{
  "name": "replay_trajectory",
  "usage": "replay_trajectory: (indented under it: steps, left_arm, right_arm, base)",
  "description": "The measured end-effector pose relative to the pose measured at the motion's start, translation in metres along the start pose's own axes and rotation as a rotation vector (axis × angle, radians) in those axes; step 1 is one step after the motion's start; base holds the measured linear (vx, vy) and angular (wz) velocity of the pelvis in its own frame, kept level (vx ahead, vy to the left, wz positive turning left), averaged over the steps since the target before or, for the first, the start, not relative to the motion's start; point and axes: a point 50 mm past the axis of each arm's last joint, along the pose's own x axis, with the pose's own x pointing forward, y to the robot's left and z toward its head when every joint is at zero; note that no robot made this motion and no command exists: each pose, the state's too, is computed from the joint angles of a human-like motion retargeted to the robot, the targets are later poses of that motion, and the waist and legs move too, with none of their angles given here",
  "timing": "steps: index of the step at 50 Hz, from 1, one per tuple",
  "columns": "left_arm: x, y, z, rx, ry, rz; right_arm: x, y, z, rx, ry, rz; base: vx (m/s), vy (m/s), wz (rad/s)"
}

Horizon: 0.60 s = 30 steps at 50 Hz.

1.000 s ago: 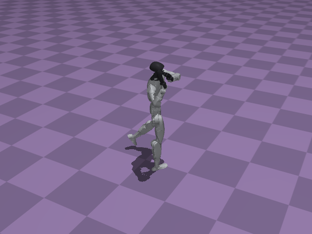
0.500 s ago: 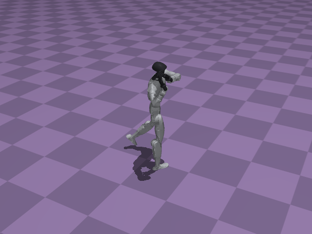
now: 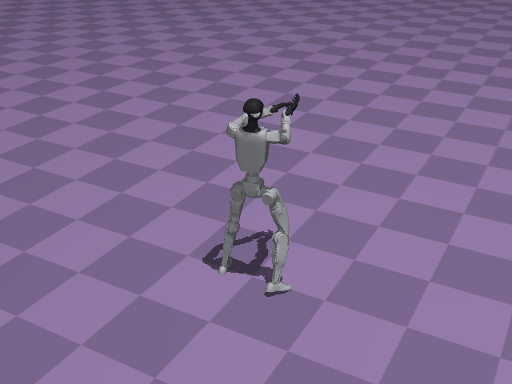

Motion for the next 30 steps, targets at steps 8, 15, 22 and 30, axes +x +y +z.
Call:
replay_trajectory:
  steps: [8, 15, 22, 30]
  left_arm:
    - [-0.03, 0.067, -0.055, 0.241, 0.159, -0.102]
    - [-0.052, 0.123, -0.045, 0.286, 0.105, 0.061]
    - [-0.078, 0.141, -0.068, 0.296, 0.158, 0.017]
    - [-0.086, 0.142, -0.064, 0.274, 0.099, 0.079]
  right_arm:
    - [-0.022, 0.067, -0.067, -0.323, 0.381, 0.663]
    - [-0.031, 0.138, -0.033, 0.011, 0.301, 0.583]
    - [-0.044, 0.162, -0.041, -0.672, 0.187, 0.992]
    - [-0.05, 0.174, -0.029, -0.6, 0.084, 0.898]
  base:
    - [0.21, 0.22, 2.54]
    - [0.2, 0.08, 2.21]
    - [0.15, -0.04, 1.22]
    - [0.15, -0.21, 0.36]
